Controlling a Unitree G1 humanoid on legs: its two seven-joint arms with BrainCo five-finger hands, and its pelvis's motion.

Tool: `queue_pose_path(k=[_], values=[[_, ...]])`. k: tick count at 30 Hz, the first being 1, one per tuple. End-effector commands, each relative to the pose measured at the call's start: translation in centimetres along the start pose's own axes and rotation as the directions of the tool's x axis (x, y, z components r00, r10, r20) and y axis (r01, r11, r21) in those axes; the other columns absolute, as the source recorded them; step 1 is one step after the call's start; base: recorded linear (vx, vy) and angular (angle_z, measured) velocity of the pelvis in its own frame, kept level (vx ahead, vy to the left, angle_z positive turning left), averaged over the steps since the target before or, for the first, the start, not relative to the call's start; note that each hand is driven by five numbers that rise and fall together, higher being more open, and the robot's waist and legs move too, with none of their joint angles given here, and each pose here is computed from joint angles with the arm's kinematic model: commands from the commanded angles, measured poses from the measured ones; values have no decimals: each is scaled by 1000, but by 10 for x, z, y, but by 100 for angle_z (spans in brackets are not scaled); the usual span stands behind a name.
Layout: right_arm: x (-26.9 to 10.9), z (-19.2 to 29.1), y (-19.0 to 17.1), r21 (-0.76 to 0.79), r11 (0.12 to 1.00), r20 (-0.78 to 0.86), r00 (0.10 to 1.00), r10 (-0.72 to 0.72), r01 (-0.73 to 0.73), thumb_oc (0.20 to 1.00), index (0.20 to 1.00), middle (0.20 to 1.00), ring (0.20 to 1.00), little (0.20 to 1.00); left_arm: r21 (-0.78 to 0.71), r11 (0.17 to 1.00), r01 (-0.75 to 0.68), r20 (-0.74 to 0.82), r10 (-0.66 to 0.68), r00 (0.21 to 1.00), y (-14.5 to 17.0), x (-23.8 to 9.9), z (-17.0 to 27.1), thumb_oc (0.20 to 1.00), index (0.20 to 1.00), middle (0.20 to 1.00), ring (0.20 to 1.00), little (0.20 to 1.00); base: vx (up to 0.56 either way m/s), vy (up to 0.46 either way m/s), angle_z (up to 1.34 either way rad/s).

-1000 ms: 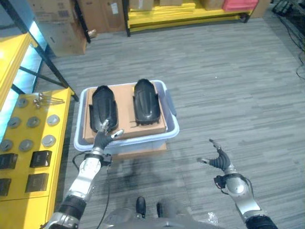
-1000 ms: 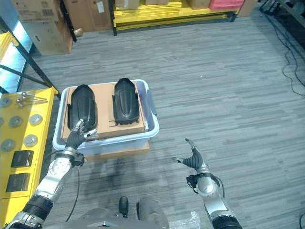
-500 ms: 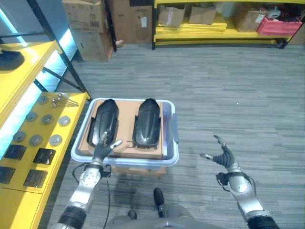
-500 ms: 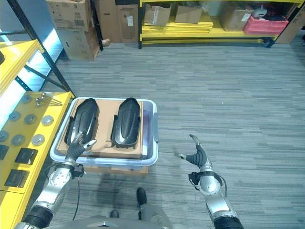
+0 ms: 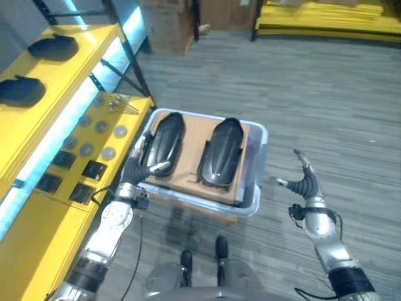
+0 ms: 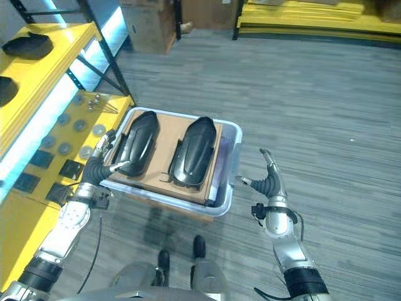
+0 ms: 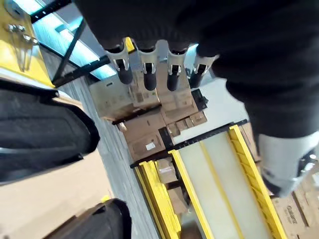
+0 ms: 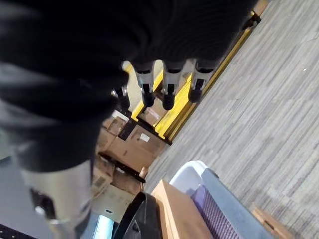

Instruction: Move parts from the plastic box to the shelf.

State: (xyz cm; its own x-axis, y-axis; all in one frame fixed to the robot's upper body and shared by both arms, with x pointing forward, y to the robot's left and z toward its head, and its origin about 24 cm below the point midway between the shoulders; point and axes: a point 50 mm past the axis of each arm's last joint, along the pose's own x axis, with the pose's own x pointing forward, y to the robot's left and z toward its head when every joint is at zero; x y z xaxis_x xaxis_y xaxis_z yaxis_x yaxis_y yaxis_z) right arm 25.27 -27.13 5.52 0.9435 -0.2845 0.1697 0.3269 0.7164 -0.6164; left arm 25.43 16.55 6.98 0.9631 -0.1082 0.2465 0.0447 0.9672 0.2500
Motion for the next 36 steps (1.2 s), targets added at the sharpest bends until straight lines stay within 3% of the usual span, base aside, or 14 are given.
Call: queue_pose_path(k=[1, 7, 14, 18, 21, 33, 34, 35, 36], values=[[11, 11, -19, -100, 986, 96, 988, -122, 131, 1000, 1000, 1000, 1000, 1000, -5, 1000, -28, 96, 28, 995, 9, 0, 15, 1000, 1000, 1000, 1000, 1000, 31, 129, 1], [33, 28, -12, -36, 980, 117, 975, -188, 194, 1000, 1000, 1000, 1000, 1000, 51, 999, 8, 177, -17, 984, 13, 8, 30, 1000, 1000, 1000, 1000, 1000, -16, 101, -23], [56, 41, -10, -90, 969, 143, 966, -217, 231, 1000, 1000, 1000, 1000, 1000, -47, 998, 44, 187, -34, 982, 5, 12, 33, 1000, 1000, 1000, 1000, 1000, 22, 18, 12], [74, 59, -12, -97, 959, 189, 951, -245, 266, 1000, 1000, 1000, 1000, 1000, -219, 952, 213, 229, -162, 960, -15, 16, 44, 1000, 1000, 1000, 1000, 1000, 43, 28, 1], [81, 67, -13, -96, 955, 205, 944, -257, 281, 1000, 1000, 1000, 1000, 1000, -238, 930, 280, 251, -220, 943, -25, 18, 49, 1000, 1000, 1000, 1000, 1000, 30, 20, -4], [92, 33, 14, -210, 965, -29, 985, -167, 158, 1000, 1000, 1000, 1000, 1000, -308, 877, 368, 242, -302, 922, -48, 20, 49, 1000, 1000, 1000, 1000, 1000, 0, 0, 0], [91, 27, 19, -231, 965, -64, 988, -142, 124, 881, 881, 881, 881, 881, -306, 875, 375, 240, -310, 920, -49, 20, 49, 1000, 1000, 1000, 1000, 1000, 0, 0, 0], [91, 22, 22, -245, 965, -94, 989, -117, 91, 470, 470, 470, 470, 470, -305, 876, 374, 235, -311, 921, -49, 20, 48, 1000, 1000, 1000, 1000, 1000, 0, 0, 0], [92, 18, 31, -248, 968, -141, 988, -59, 22, 200, 200, 200, 200, 200, -300, 874, 382, 230, -322, 918, -49, 19, 47, 1000, 1000, 1000, 1000, 1000, 0, 0, 0]])
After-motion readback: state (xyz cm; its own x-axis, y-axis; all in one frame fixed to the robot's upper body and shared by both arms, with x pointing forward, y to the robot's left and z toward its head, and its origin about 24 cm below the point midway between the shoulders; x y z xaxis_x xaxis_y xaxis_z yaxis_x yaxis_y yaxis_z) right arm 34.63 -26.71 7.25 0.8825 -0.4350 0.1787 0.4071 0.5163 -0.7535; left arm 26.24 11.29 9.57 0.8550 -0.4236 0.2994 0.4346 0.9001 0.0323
